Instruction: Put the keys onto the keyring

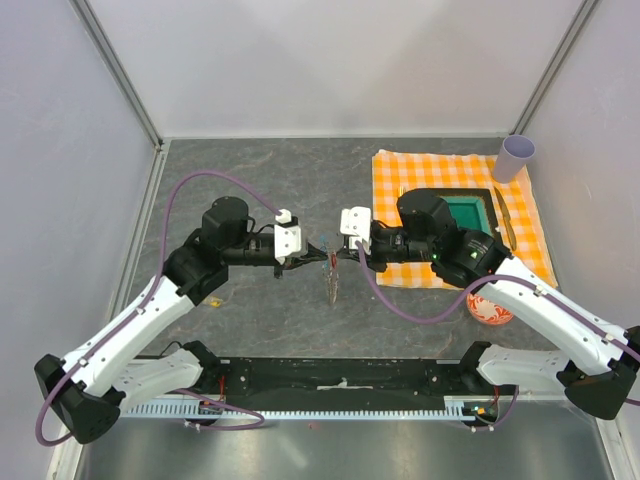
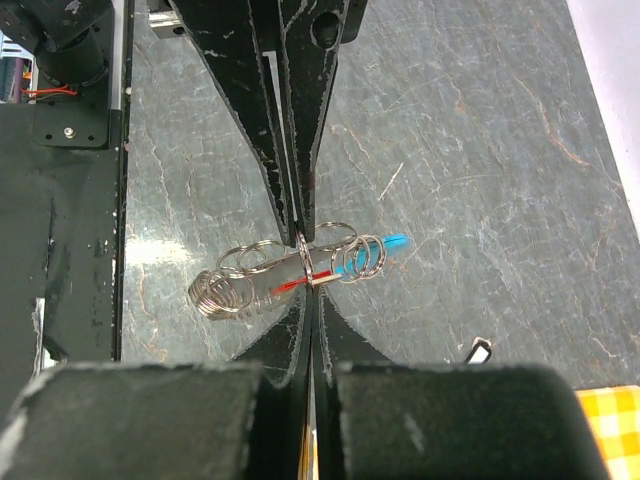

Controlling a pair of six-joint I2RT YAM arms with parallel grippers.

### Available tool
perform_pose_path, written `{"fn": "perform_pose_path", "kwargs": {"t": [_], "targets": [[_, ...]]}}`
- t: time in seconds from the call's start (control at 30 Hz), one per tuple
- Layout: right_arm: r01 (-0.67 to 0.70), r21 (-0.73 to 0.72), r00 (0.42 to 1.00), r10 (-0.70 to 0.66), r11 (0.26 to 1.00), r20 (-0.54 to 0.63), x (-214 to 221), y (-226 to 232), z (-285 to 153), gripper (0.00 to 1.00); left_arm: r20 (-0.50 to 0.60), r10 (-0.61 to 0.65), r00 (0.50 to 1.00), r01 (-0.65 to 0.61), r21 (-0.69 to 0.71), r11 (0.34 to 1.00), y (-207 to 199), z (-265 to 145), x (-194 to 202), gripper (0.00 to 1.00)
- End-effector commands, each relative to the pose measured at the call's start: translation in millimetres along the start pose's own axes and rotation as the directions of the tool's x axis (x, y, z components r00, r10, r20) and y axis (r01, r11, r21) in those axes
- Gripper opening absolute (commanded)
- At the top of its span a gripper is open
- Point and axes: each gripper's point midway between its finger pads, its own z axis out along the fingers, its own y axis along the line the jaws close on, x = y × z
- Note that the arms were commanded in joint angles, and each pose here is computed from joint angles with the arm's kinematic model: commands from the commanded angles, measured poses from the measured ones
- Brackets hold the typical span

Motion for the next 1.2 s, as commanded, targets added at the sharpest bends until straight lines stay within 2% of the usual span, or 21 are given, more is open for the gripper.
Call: {"fn": "perform_pose_path", "kwargs": {"t": [0.0, 0.93, 1.17], "targets": [[0.087, 0.006, 0.984, -0.086, 0.996, 0.158, -53, -7, -8, 0.00, 0.032, 0.036, 0.999, -0.037, 0.032, 0.999, -1, 4, -16, 0.02], [0.101, 0.015, 0.976, -0.102, 0.995, 0.192, -69, -11, -11, 0.00, -0.035, 0.000, 0.999, 0.001, 0.041, 0.999, -1, 11, -6, 0.02], [0.080, 0.037, 0.985, -0.084, 0.996, 0.149, -55, -13, -8, 0.00, -0.016, 0.028, 0.999, -0.028, 0.001, 1.000, 3, 5, -13, 0.02]]}}
